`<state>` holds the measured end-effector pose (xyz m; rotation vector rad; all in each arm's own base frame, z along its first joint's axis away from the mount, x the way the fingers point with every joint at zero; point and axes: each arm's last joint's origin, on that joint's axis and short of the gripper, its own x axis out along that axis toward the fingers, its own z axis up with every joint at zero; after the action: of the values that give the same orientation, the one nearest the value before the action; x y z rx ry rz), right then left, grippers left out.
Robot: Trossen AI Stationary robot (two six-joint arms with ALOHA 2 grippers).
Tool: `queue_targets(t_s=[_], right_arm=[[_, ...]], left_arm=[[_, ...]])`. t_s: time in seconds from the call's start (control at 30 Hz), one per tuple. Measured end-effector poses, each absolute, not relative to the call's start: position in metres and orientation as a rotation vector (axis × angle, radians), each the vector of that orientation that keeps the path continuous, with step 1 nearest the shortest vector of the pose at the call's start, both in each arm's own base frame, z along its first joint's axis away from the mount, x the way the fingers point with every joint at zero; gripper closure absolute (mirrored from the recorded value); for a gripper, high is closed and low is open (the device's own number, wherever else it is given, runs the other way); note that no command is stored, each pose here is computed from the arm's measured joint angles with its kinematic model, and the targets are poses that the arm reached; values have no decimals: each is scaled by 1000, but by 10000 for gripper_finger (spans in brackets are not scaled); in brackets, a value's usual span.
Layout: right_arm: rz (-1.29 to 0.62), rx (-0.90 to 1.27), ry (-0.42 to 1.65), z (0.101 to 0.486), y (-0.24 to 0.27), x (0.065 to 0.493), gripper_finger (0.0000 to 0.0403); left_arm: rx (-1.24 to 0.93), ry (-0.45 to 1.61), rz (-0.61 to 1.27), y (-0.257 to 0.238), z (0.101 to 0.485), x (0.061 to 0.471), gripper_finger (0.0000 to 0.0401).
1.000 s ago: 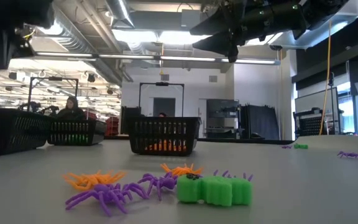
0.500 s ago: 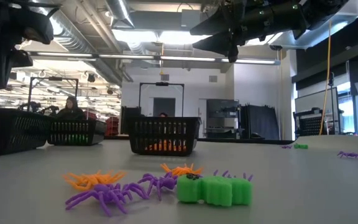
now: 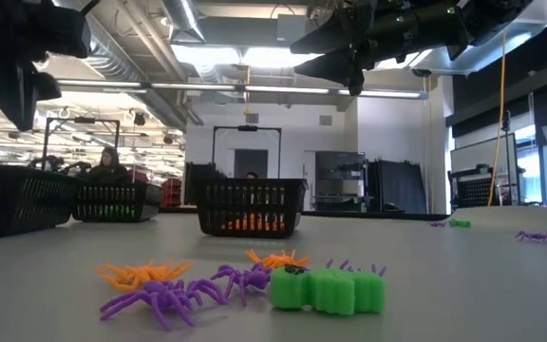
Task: Sort Halloween decoration
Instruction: Put the purple spider toy into the bottom left black basket
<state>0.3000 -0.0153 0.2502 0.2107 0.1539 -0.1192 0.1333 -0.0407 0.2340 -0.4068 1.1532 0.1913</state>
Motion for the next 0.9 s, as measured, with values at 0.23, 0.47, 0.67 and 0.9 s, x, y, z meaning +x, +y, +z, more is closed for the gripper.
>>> queue_targets(t_s=[0.23,0.47,0.67,0.9], right_arm=[[-119,211,154,250,-15,300,205],[-130,210,153,250,-16,300,205],[-151,208,151,250,-16,300,205],[-159,207,149,250,-16,300,205]], left_arm=[[-376,1088,242,-39,235,136,280],[-185,738,375,-23,250,167,280],[-210,621,294,9,262,199,280],[-239,701,380,60,258,228,280]])
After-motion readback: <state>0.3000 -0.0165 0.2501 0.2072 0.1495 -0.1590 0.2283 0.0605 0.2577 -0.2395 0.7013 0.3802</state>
